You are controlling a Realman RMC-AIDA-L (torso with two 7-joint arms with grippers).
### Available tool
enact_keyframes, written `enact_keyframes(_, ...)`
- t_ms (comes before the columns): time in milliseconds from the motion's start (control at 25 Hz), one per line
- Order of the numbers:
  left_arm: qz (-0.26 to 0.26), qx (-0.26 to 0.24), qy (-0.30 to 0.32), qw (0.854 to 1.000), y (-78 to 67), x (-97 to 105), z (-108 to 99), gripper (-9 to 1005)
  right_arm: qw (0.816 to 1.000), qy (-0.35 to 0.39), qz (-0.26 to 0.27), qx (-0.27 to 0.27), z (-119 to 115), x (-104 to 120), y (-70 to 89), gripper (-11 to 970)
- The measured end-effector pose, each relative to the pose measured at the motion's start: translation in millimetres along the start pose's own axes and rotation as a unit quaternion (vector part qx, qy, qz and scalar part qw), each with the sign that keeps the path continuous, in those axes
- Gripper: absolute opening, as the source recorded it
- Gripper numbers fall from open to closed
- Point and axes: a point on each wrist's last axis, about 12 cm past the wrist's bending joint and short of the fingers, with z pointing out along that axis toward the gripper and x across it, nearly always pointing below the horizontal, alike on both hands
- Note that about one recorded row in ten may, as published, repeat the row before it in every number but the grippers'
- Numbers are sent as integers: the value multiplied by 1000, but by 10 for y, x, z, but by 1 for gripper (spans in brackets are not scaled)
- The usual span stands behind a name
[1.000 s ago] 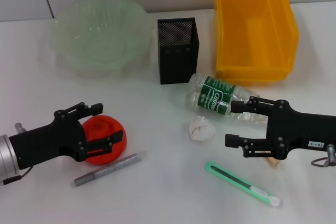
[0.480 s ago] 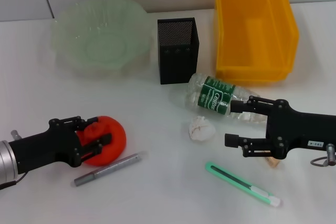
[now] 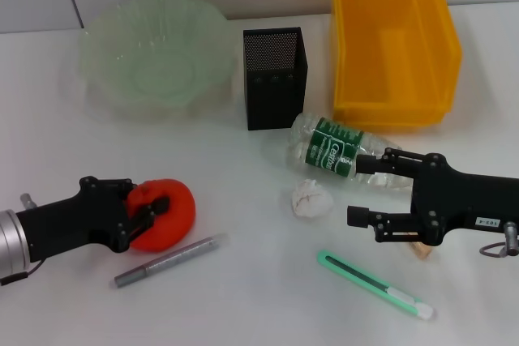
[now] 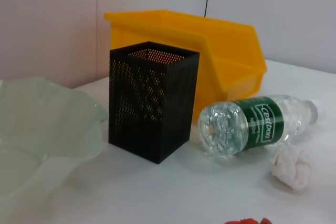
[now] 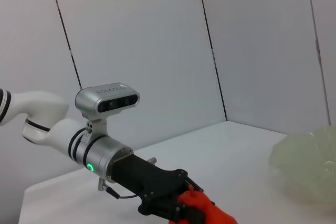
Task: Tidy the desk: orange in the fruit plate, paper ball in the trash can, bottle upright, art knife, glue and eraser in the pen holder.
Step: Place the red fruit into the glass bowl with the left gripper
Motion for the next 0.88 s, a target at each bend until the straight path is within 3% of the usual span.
enact_keyframes(280, 7, -20, -73, 997, 106, -286, 11, 220, 1000, -2, 0, 1, 1, -5, -3, 831)
enact_keyframes(520, -6, -83, -156, 984, 363, -670, 106, 170, 1000, -3, 0, -2, 19, -17, -7, 832)
enact_keyframes(880, -29, -177, -149, 972, 736, -1017, 445, 112, 1000, -5, 1, -3, 18, -20, -2, 832)
